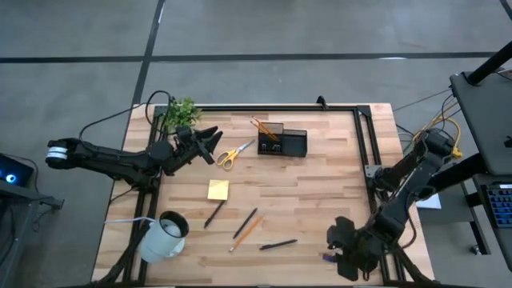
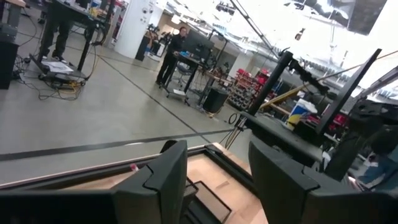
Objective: Pick and place office supplies into organizer
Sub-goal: Put the eraser into the desk organizer
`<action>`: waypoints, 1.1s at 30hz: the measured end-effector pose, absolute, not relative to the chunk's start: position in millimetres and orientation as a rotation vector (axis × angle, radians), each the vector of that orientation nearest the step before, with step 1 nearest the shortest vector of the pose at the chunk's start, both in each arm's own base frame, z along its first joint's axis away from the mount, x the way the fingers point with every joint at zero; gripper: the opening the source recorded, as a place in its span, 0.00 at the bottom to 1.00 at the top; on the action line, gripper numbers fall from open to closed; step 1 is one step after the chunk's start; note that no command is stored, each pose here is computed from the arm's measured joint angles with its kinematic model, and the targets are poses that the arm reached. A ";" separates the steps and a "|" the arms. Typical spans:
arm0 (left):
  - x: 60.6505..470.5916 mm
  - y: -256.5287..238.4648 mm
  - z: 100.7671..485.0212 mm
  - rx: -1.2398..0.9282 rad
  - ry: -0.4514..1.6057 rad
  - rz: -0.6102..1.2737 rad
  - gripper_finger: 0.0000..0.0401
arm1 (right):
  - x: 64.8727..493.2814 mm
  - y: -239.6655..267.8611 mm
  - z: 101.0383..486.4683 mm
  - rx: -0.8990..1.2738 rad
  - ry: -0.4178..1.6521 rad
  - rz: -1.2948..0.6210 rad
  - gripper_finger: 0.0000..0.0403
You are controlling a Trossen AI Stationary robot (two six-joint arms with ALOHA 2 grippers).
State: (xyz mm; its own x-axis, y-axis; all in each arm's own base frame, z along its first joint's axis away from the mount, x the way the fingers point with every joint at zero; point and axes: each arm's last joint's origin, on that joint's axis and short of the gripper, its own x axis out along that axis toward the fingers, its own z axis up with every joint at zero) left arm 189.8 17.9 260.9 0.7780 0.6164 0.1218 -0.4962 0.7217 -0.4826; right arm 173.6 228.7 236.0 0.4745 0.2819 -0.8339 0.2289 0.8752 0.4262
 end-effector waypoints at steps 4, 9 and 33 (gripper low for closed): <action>189.1 17.9 261.8 -0.450 -0.290 0.621 0.39 | 173.0 239.1 219.8 0.554 1.182 0.015 0.54; 188.5 17.9 262.4 -0.451 -0.294 0.621 0.39 | 175.3 250.1 198.8 0.607 1.282 -0.036 0.57; 188.2 17.9 262.5 -0.450 -0.292 0.621 0.39 | 182.7 258.9 144.1 0.414 1.323 -0.159 0.54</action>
State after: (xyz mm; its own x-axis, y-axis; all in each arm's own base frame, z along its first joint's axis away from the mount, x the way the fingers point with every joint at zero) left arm 188.2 17.9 262.5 0.7774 0.6158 0.1282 -0.4915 0.7219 -0.4871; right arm 182.7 258.9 144.1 0.2469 0.1204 -0.9615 0.3446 0.9165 0.2032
